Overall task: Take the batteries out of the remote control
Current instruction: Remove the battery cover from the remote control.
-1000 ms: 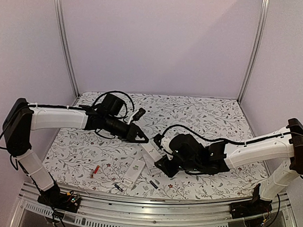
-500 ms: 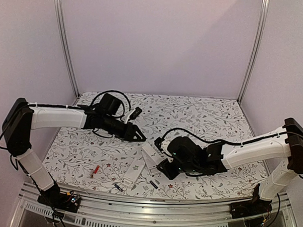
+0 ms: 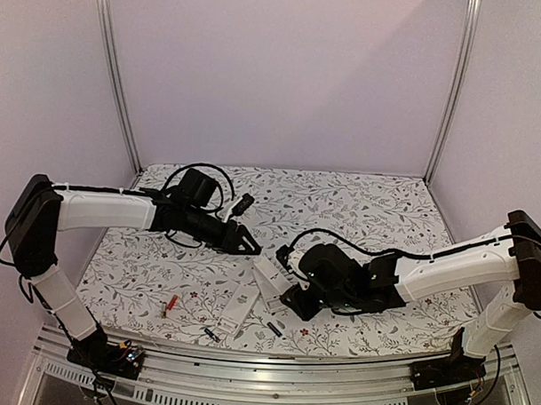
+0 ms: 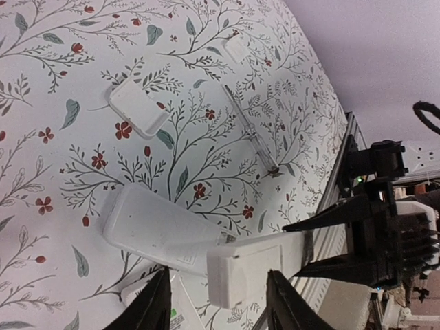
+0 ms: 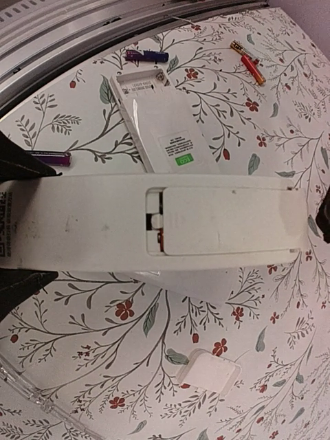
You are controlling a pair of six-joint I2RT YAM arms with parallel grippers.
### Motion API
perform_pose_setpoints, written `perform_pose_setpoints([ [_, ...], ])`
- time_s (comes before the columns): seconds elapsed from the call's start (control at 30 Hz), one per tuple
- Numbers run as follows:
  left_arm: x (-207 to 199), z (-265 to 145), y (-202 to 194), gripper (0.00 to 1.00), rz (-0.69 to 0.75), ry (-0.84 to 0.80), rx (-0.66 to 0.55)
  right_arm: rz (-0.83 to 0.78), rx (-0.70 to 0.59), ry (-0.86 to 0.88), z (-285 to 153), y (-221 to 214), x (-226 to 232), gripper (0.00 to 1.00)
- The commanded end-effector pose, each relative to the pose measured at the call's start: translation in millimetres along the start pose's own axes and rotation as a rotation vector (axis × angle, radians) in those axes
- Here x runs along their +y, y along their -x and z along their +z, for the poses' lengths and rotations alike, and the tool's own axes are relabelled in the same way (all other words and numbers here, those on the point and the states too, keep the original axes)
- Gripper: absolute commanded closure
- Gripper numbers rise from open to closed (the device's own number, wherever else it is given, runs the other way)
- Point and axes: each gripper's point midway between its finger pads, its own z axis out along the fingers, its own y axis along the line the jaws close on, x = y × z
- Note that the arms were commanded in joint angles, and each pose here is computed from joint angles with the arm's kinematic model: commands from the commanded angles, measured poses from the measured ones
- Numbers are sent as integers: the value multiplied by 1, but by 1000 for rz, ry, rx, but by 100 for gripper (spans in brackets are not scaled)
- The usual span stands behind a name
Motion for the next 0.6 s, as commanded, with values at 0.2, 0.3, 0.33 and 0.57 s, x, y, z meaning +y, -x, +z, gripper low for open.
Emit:
perform_pose_setpoints([
  [0.2, 3, 16, -18, 63, -27, -20, 73, 2, 0, -2, 1, -1, 0, 87],
  [0.3, 2, 16, -18, 69, -28, -20, 73, 2, 2, -4, 2, -1, 0, 87],
  [0.33, 3, 16, -18, 71, -29, -20, 73, 0, 3, -4, 2, -2, 0, 87],
  [0.57, 2, 17, -20, 75, -32, -26, 79, 2, 0, -20, 3, -1, -3, 87],
])
